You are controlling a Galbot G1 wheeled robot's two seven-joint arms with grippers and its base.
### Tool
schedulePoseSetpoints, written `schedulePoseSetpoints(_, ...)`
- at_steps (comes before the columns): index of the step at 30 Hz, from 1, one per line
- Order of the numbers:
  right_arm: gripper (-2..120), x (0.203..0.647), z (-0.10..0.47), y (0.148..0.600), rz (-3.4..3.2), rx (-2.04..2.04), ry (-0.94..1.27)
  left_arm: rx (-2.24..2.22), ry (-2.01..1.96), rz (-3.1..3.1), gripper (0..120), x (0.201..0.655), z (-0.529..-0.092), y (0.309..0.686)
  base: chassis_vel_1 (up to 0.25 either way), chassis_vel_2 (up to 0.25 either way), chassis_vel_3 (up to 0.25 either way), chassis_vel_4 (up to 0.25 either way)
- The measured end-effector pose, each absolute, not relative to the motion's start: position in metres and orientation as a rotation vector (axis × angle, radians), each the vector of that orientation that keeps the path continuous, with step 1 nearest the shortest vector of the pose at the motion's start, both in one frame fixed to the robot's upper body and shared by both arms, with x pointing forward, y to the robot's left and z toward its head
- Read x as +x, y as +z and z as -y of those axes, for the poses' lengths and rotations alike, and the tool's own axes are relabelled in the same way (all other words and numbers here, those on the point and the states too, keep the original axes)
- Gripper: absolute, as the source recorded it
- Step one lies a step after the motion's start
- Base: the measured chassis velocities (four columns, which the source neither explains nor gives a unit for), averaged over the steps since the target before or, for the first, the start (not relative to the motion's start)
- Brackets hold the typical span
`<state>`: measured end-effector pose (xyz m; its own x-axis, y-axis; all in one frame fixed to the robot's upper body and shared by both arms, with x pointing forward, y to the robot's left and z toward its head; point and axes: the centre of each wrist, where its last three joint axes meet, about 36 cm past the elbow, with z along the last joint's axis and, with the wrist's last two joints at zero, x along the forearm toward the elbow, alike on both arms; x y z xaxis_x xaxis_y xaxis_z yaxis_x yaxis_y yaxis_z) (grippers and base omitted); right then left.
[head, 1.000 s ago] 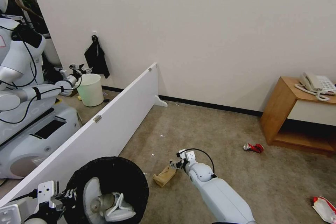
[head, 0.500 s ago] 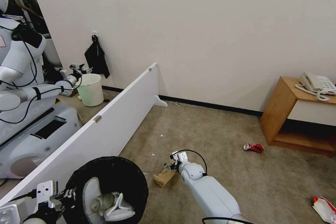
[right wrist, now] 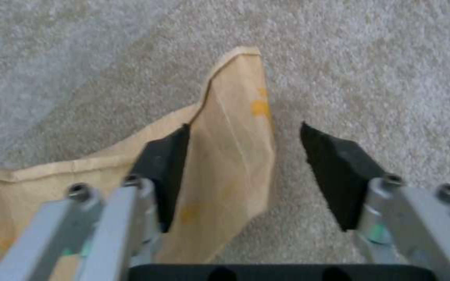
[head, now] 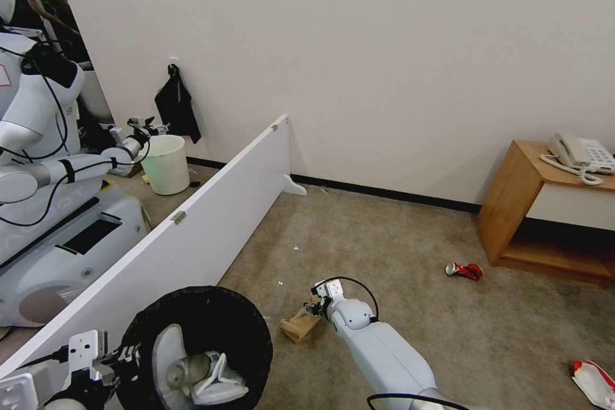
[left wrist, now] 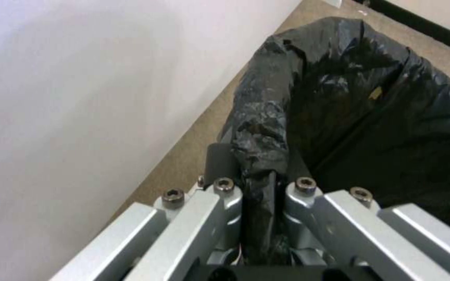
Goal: Pick up the trash bin, then pick up the garbage from the floor and place it into the trash bin.
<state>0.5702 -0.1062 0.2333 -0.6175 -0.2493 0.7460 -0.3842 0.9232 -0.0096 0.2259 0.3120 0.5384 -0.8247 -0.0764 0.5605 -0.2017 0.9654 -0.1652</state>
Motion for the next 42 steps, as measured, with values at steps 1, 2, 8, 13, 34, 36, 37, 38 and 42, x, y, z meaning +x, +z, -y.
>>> schedulePoseSetpoints(1, 46, 0.569, 0.107, 0.232, 2.264, 0.445, 0.213, 0.196, 0.291, 2.535, 4, 0.226, -0.312, 0.538, 0.0, 0.0, 0.0, 0.0)
schedulePoseSetpoints(2, 42, 0.568, 0.108, 0.232, 2.263, 0.444, 0.213, 0.196, 0.292, 2.535, 4, 0.226, -0.312, 0.538, 0.0, 0.0, 0.0, 0.0)
schedulePoseSetpoints(8, 23, 0.567, 0.11, 0.233, 2.266, 0.441, 0.204, 0.196, 0.291, 2.535, 4, 0.226, -0.312, 0.538, 0.0, 0.0, 0.0, 0.0)
schedulePoseSetpoints(13, 2, 0.566, 0.115, 0.234, 2.272, 0.435, 0.2, 0.197, 0.29, 2.536, 4, 0.226, -0.312, 0.538, 0.0, 0.0, 0.0, 0.0)
schedulePoseSetpoints(34, 0, 0.555, 0.153, 0.263, 2.38, 0.405, 0.173, 0.192, 0.297, 2.523, 4, 0.225, -0.31, 0.536, 0.0, 0.0, 0.0, 0.0)
schedulePoseSetpoints(36, 0, 0.544, 0.169, 0.285, 2.47, 0.4, 0.186, 0.187, 0.292, 2.517, 4, 0.225, -0.308, 0.535, 0.0, 0.0, 0.0, 0.0)
schedulePoseSetpoints(37, 0, 0.544, 0.169, 0.285, 2.47, 0.4, 0.186, 0.187, 0.292, 2.517, 4, 0.225, -0.308, 0.535, 0.0, 0.0, 0.0, 0.0)
schedulePoseSetpoints(38, 0, 0.536, 0.183, 0.31, 2.556, 0.404, 0.183, 0.175, 0.289, 2.507, 4, 0.225, -0.306, 0.534, 0.0, 0.0, 0.0, 0.0)
schedulePoseSetpoints(42, 0, 0.505, 0.242, 0.376, 2.731, 0.406, 0.222, 0.147, 0.279, 2.488, 4, 0.225, -0.303, 0.532, 0.0, 0.0, 0.0, 0.0)
